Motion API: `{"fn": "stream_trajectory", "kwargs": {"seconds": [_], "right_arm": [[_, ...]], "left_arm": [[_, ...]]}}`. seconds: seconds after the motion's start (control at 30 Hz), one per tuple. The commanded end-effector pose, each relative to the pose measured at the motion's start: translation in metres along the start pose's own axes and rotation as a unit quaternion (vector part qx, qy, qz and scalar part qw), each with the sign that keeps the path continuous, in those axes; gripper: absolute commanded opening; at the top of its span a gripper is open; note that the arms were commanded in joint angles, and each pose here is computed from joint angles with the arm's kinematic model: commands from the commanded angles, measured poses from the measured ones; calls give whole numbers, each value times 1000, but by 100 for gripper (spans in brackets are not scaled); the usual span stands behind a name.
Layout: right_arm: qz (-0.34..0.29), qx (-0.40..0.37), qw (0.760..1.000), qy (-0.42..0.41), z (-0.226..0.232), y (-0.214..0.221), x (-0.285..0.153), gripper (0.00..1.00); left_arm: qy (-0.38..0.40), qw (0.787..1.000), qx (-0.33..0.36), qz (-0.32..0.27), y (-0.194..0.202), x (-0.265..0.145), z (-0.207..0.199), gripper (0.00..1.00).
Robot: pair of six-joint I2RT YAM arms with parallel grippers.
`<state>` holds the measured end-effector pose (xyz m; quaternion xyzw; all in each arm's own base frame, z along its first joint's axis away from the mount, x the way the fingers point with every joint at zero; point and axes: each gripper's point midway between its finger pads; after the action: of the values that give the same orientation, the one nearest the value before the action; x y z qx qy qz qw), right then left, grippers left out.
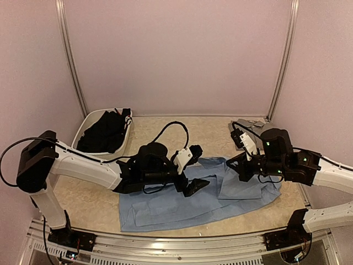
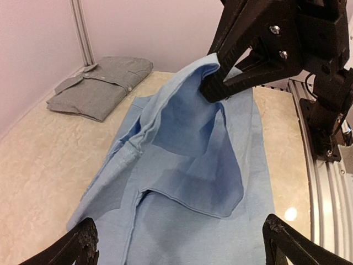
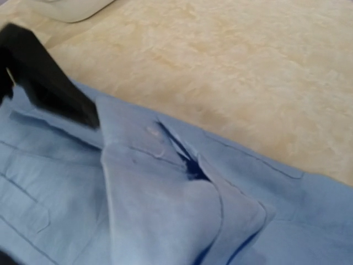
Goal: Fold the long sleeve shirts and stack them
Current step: Pass from the left arm to the right, then pass from the right arm to the left
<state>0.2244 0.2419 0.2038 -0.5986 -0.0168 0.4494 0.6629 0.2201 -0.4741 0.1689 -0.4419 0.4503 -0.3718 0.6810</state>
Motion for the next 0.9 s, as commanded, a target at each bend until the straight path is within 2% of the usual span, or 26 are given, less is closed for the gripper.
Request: {"fn": "stream_trajectory", "kwargs": {"seconds": [0.0,0.23,0.4,0.6,0.87], "right_arm": [[18,-8,1000,-23,7,1,-2,0],[32,-14,998,-59,17,9,-2,0],[28,-12,997,-77,24,7,-4,0],[31,-2,998,-61,19,4,-1,0],[27,21,998,-48,15,-1,3,0]], "left_arm": [[-63,986,147,-45,-29,-25,20,99],[-66,975,207,-48,-29,-43,37,97],[-2,973,228,-42,-30,-28,23,95],[62,978,193,-47,-37,-13,-1,98],[36,989,141,-9,-17,3,-26,97]]}}
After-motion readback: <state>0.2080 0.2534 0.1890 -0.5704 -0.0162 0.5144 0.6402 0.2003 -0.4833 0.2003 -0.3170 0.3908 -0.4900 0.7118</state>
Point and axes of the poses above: each gripper's point midway between its finger pads, its own x axis out along the fingers, its own z axis along the line the jaws close on, y = z × x, and after that the axes turned 12 degrees about x, right-handed
